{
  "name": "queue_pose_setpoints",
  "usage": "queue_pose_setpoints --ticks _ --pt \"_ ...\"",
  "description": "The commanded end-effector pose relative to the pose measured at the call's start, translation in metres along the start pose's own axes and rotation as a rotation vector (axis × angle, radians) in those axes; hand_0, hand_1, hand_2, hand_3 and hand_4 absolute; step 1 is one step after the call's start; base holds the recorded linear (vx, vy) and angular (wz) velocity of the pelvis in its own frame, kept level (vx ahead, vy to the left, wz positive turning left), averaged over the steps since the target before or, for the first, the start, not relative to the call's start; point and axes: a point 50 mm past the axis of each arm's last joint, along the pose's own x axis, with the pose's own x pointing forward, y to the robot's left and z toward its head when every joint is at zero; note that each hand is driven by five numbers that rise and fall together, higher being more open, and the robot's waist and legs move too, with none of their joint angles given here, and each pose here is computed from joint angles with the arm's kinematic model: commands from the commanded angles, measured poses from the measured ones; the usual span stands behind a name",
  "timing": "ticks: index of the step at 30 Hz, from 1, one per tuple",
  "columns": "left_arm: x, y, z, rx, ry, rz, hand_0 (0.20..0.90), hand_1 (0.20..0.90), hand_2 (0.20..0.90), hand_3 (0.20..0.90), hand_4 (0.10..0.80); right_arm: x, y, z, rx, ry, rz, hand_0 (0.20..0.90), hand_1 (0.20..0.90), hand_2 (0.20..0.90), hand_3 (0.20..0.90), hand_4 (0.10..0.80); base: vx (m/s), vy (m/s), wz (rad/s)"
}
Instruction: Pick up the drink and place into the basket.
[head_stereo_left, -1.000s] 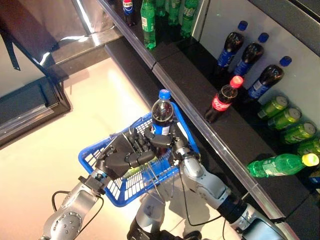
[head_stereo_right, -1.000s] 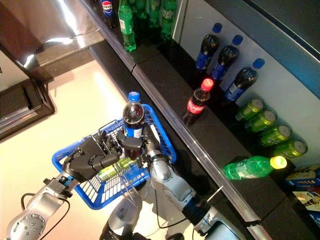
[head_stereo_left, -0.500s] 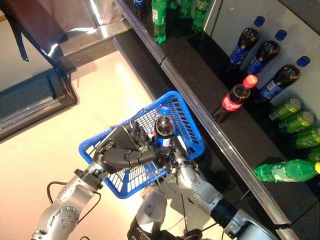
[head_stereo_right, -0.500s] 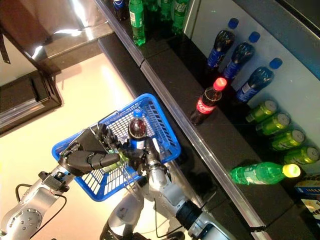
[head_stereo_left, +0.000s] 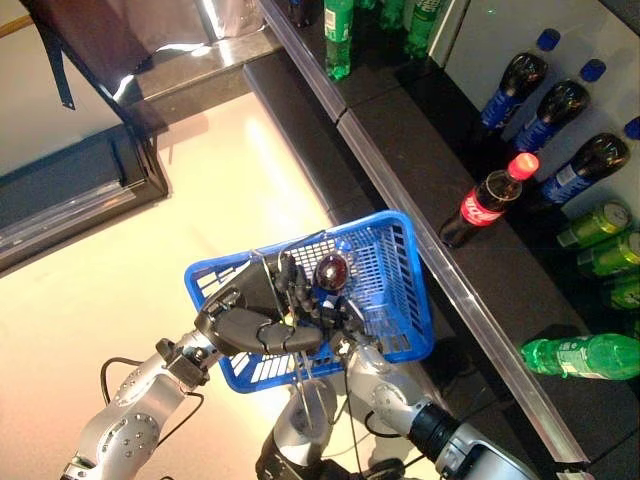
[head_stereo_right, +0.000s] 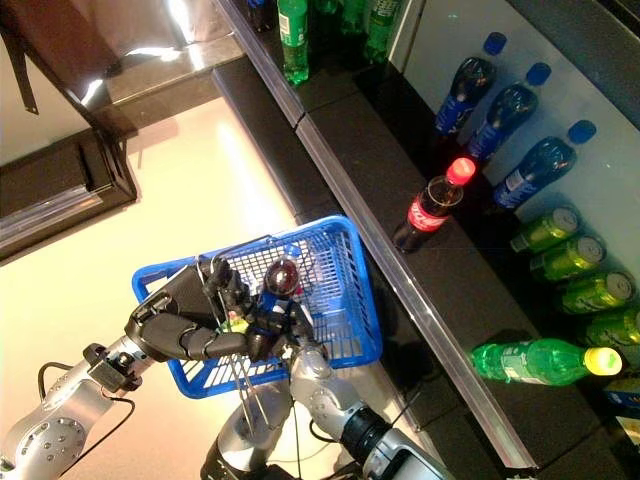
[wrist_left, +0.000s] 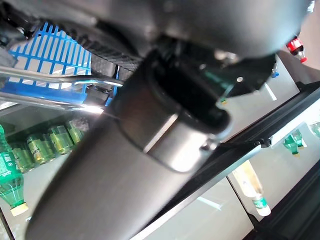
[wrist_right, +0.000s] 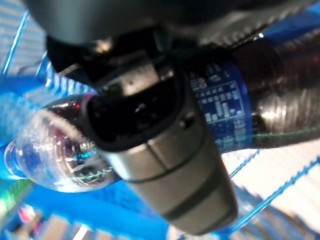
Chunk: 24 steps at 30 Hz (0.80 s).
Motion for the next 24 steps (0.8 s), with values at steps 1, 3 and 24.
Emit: queue_pose_setpoints --ticks 1,3,24 --pt "0.025 -0.104 0.095 0.261 -0.569 -0.761 0.300 0.300 0.300 0.200 0.100 -0.008 0.115 0.030 0.309 -0.081 0.428 0.300 0.300 0.300 0.200 0.100 0.035 -0.012 0.07" --pt "0.028 -0.105 0.095 0.239 -0.543 -0.778 0.300 0.300 0.300 0.200 0.100 -0.004 0.117 0.039 0.371 -0.066 0.422 0.300 0.300 0.300 0.200 0.100 0.048 -0.004 0.17" --pt "0.037 -0.094 0.098 0.182 -0.536 -0.669 0.300 0.300 0.300 0.200 0.100 0.008 0.109 0.084 0.494 -0.128 0.361 0.900 0.900 0.900 0.900 0.800 0.020 0.001 0.05"
